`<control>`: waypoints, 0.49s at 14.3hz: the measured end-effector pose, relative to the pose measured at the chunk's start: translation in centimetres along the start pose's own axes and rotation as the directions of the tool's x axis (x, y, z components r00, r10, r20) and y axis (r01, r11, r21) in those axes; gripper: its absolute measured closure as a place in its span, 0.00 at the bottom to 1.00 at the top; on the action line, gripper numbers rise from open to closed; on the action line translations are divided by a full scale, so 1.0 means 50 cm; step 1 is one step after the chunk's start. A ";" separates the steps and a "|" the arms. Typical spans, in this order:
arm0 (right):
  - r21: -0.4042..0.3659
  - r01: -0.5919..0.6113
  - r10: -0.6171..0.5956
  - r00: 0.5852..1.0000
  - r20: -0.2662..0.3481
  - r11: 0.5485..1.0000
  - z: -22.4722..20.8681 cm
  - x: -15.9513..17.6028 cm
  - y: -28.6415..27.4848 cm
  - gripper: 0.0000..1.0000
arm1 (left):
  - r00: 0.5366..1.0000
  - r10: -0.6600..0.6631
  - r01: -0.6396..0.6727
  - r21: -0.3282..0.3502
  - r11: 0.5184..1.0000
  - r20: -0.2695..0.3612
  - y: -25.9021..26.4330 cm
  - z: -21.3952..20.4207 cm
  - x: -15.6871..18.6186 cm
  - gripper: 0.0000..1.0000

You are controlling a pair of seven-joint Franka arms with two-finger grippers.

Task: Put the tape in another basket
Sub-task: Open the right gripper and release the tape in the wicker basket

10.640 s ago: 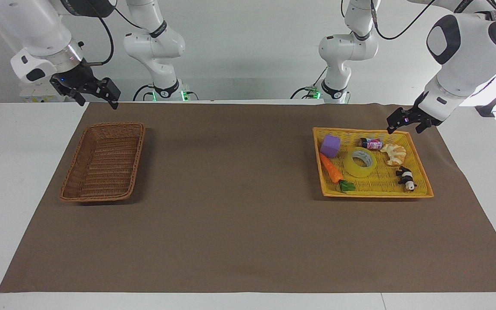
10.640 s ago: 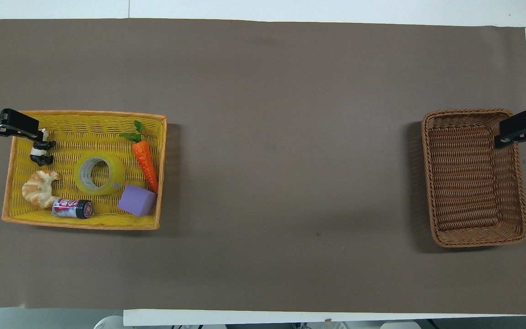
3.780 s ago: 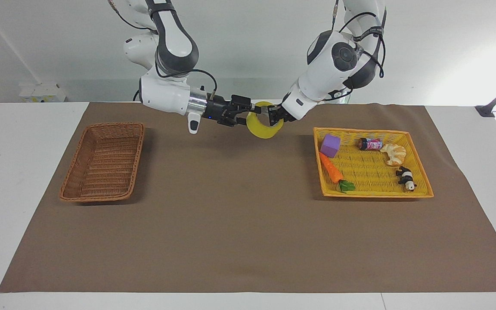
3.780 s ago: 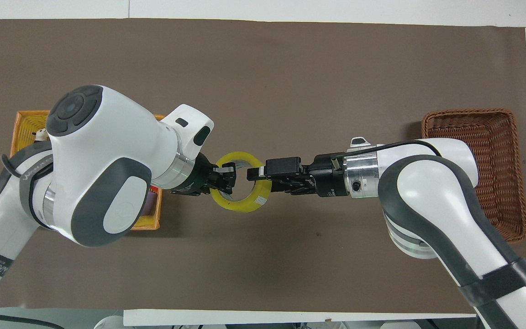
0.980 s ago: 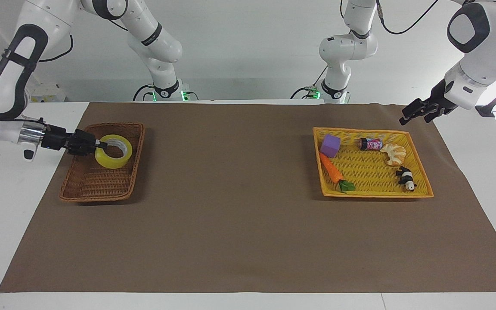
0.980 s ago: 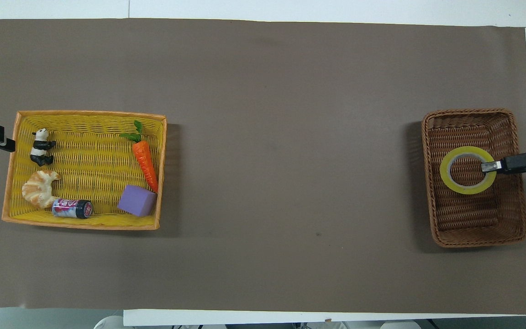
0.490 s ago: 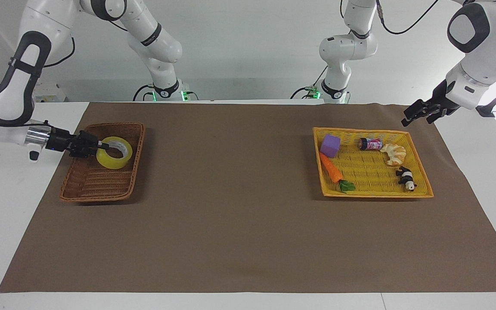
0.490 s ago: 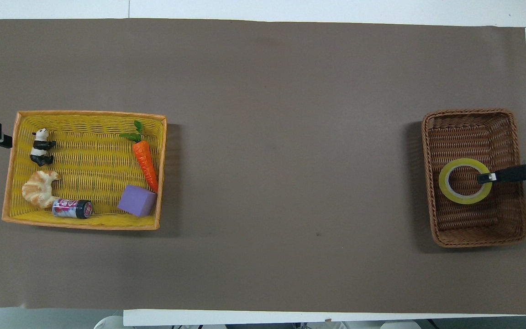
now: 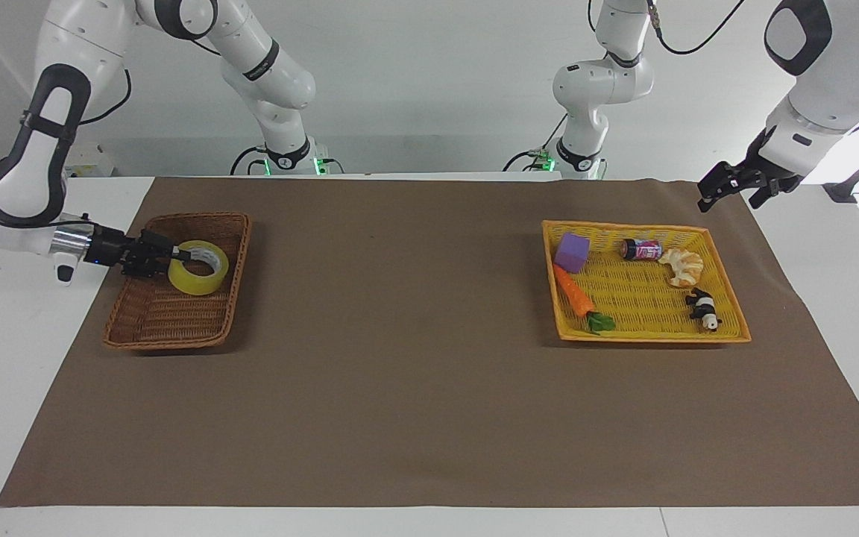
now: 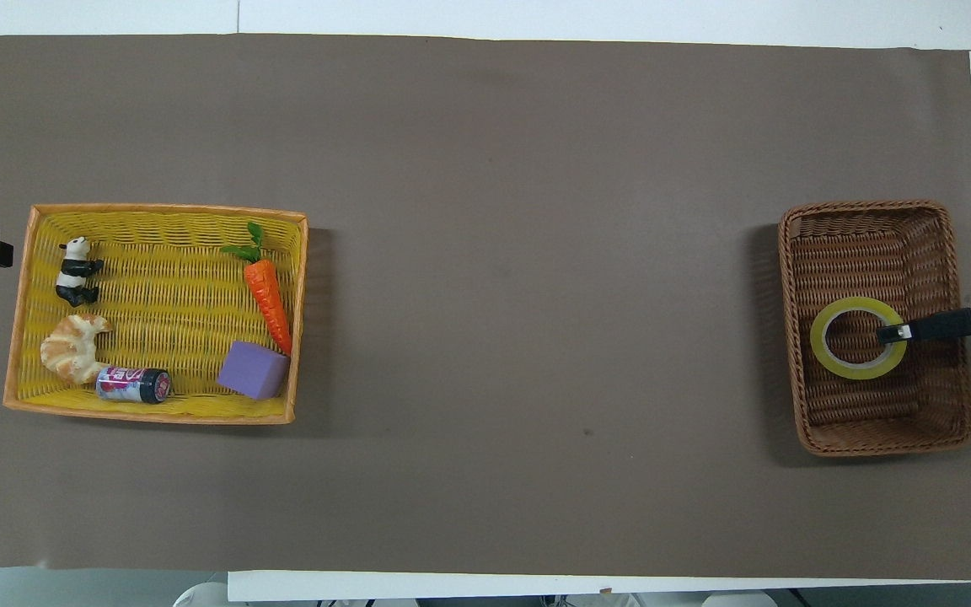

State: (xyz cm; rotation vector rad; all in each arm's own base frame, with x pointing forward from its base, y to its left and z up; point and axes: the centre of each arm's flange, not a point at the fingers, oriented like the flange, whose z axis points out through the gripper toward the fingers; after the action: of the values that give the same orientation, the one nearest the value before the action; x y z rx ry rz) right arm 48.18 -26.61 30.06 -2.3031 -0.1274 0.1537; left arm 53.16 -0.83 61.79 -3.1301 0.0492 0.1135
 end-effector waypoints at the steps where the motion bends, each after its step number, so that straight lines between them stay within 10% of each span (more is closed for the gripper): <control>1: -0.021 0.011 -0.011 1.000 0.009 1.000 -0.007 0.003 -0.003 0.07 | 1.000 0.002 -0.002 0.002 1.000 0.002 0.000 -0.009 -0.003 0.00; 7: -0.238 0.160 -0.144 0.986 0.084 0.958 -0.081 0.055 -0.157 0.00 | 0.999 0.035 -0.036 0.021 0.999 0.031 0.029 -0.021 0.008 0.00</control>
State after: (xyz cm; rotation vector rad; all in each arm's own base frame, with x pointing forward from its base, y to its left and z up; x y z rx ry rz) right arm 51.16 -23.88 38.40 -2.5223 -0.3749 0.1410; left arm 53.59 -2.31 62.80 -3.1057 0.1049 0.1602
